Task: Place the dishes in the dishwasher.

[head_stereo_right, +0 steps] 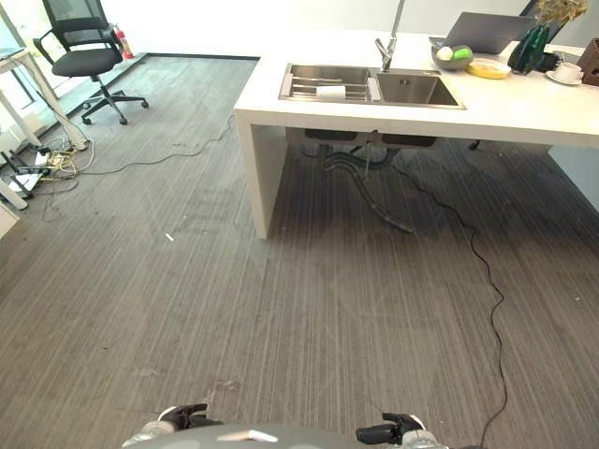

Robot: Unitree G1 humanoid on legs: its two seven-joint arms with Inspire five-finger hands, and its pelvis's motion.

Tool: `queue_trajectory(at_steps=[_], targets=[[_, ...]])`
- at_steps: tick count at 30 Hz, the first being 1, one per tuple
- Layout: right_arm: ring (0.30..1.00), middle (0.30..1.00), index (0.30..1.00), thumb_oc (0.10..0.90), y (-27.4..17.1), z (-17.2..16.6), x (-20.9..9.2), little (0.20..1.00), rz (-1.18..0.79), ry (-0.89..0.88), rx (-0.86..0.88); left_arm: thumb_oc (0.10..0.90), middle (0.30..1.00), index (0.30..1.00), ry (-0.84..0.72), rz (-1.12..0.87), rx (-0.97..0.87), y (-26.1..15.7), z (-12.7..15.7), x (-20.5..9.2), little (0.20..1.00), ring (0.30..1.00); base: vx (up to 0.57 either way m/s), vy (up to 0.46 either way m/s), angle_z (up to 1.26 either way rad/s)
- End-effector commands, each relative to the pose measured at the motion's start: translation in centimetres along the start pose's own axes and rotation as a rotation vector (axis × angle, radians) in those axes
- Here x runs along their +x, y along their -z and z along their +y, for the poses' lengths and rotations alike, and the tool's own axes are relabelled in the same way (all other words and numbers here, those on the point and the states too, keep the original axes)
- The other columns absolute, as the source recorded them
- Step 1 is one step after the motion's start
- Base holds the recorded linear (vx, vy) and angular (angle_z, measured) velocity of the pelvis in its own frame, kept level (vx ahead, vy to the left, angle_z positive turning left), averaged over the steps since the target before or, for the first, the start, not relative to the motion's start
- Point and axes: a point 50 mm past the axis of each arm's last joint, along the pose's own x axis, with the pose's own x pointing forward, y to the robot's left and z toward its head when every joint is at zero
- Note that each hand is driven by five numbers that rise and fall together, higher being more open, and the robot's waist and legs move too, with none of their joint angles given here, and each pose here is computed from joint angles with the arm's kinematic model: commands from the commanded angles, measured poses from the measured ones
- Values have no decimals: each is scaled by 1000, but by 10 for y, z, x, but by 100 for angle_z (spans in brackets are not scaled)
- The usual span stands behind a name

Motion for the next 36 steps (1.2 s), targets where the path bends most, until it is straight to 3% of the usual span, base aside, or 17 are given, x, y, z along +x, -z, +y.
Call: queue_trajectory(at_steps=[1, 36], targets=[[900, 900, 900, 800, 28, -1, -2, 900, 114, -1, -18, 800, 900, 900, 29, 106, 59, 22, -10, -2, 900, 900, 2, 0, -4], [900, 900, 900, 800, 26, -6, -2, 900, 96, 26, 59, 800, 900, 900, -6, 96, -68, 24, -4, -2, 900, 900, 0, -2, 0]])
